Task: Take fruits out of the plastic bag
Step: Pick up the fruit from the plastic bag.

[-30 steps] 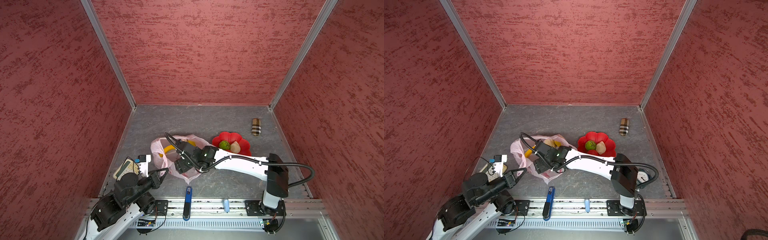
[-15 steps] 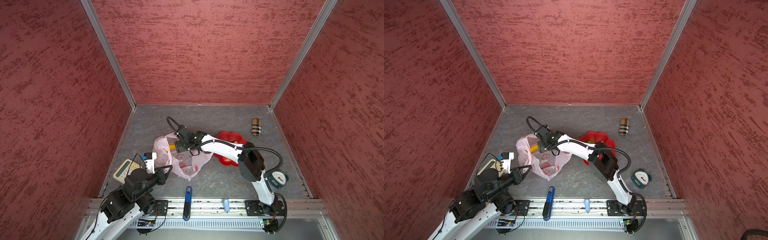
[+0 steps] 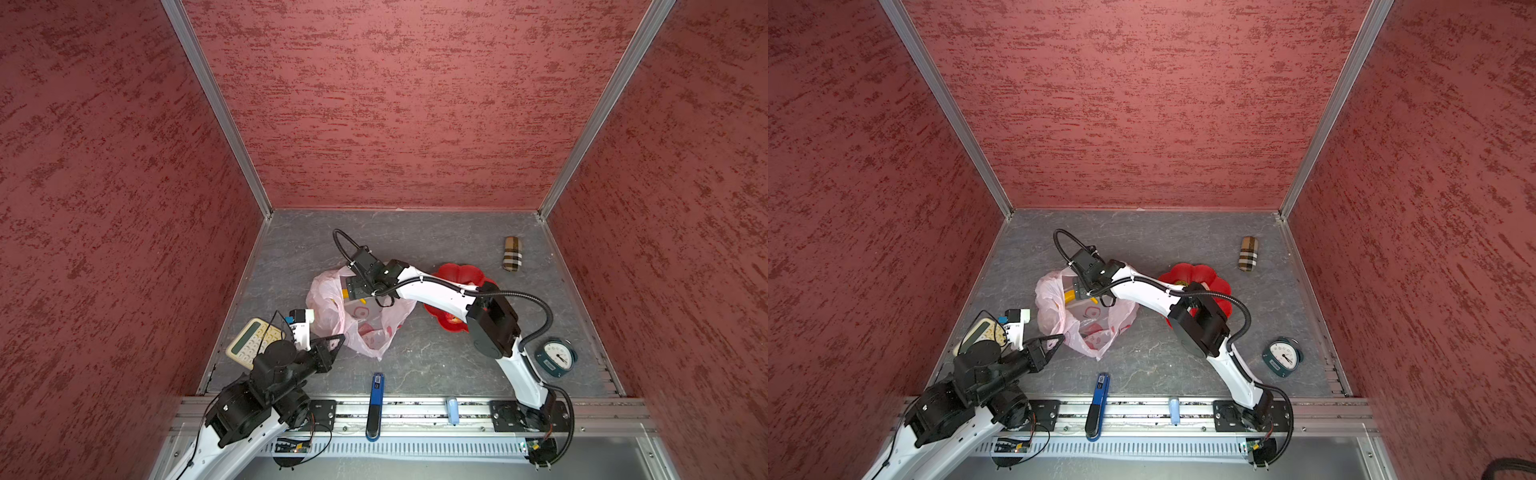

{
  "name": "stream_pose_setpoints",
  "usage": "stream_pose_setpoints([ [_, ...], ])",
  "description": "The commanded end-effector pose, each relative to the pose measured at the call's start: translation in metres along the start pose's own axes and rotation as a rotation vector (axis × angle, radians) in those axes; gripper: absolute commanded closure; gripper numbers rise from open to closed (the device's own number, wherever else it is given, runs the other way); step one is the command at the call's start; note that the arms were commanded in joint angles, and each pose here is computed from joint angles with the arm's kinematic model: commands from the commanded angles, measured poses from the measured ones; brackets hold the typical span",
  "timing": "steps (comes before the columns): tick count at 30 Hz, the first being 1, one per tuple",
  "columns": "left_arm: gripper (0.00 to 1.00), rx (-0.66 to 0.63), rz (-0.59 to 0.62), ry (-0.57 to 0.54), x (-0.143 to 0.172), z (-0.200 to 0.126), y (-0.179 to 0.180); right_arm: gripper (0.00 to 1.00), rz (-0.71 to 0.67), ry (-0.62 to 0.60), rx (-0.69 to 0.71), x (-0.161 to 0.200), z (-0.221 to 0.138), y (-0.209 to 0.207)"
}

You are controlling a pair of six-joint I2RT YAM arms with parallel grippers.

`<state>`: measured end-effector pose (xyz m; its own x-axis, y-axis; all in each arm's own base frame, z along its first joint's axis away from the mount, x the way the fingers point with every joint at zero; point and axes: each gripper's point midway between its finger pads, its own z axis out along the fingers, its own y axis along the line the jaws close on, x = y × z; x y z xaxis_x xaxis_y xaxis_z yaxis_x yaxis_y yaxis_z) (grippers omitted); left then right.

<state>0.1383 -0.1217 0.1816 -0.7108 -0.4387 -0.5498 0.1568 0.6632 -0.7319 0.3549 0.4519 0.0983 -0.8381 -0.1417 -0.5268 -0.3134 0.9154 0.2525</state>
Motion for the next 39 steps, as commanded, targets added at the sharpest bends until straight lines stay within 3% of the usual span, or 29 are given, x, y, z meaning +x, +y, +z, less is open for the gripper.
stream_pose_setpoints([
  [1,1.00,-0.026,-0.007,-0.005,0.002,0.001,0.009,0.14,0.038,-0.063,0.019,-0.010,0.010,-0.006],
  [29,1.00,-0.015,-0.038,0.017,0.012,0.005,0.014,0.12,0.132,-0.063,0.085,-0.007,0.054,-0.030],
  [39,1.00,-0.014,-0.039,0.009,0.010,0.005,0.014,0.21,0.146,-0.088,0.111,-0.009,0.057,-0.040],
])
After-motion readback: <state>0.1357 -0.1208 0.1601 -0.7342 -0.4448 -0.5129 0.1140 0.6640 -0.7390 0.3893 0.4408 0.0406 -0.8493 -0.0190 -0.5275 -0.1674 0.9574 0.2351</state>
